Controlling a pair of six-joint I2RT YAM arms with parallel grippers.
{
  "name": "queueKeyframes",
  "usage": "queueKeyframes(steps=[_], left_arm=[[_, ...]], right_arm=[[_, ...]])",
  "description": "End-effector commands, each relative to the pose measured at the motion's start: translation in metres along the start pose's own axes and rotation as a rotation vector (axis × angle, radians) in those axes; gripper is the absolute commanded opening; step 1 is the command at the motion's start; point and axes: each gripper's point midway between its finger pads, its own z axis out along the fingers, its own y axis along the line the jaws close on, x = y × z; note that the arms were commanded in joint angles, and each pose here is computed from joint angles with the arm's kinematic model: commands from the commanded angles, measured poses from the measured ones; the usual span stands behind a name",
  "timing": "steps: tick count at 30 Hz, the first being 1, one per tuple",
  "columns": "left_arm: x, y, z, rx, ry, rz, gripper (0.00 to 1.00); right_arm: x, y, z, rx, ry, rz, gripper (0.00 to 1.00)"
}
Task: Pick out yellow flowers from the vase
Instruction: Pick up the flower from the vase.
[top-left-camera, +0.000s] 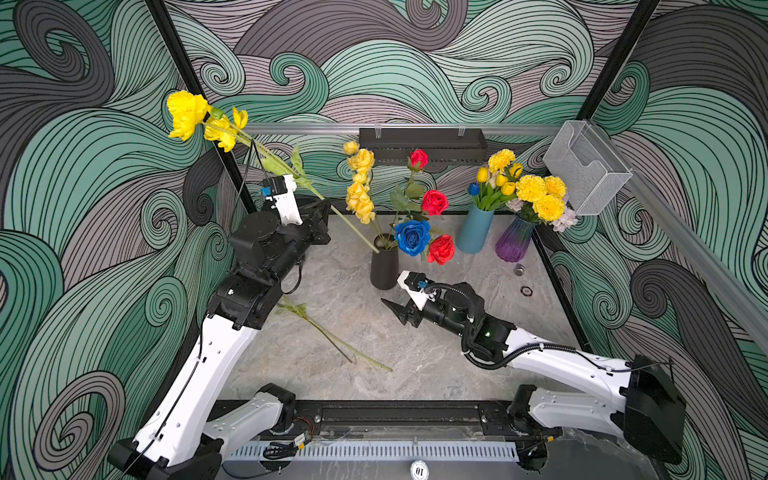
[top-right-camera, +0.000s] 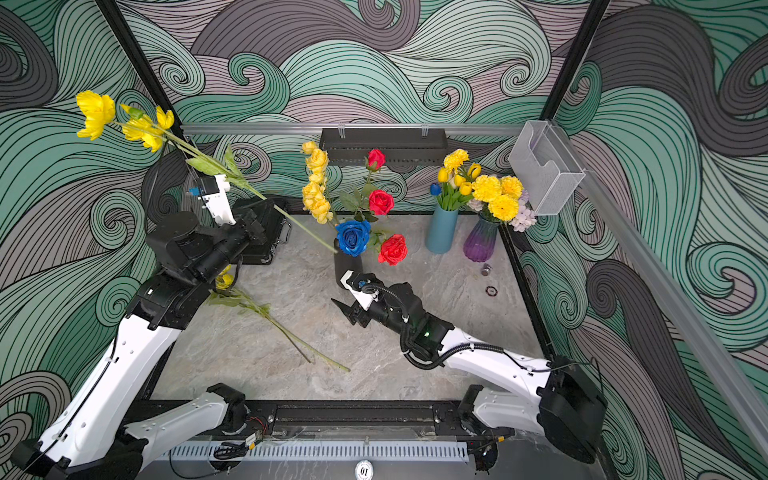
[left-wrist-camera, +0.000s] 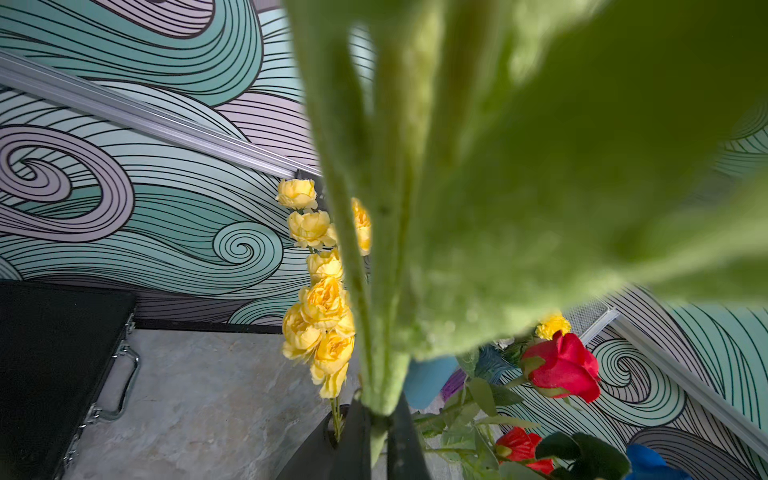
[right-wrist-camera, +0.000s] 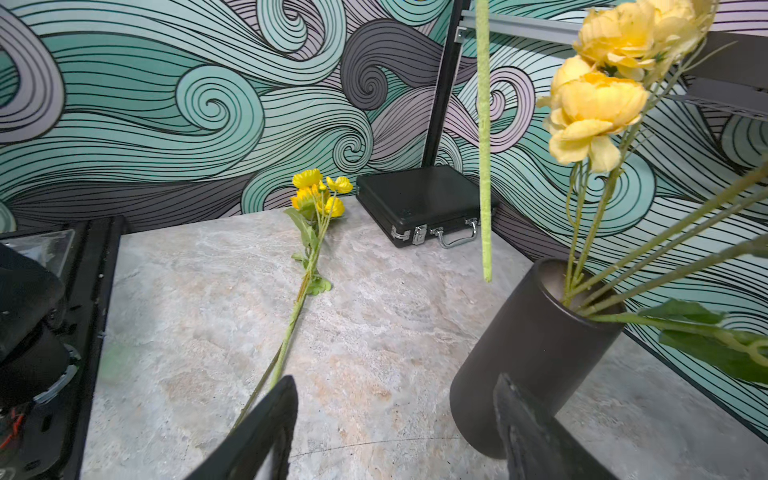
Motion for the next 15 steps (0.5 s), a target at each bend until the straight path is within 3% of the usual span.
queueKeyframes(steps=[1, 7, 15], left_arm=[[-0.012, 0.006, -0.033, -0.056, -0.027, 0.018, 0.02], [-0.012, 0.010, -0.063, -0.073, -0.032, 0.002, 0.03], [0.048, 0.018, -0.056, -0.048, 0.152, -0.064, 0.03]], right_arm=[[-0.022, 0.014, 0.004, -0.063, -0.064, -0.050, 0.72], [-0.028, 0.027, 0.012, -0.098, -0.071, -0.052, 0.68], [-0.042, 0.032, 0.036, -0.082, -0.062, 0.029, 0.62]])
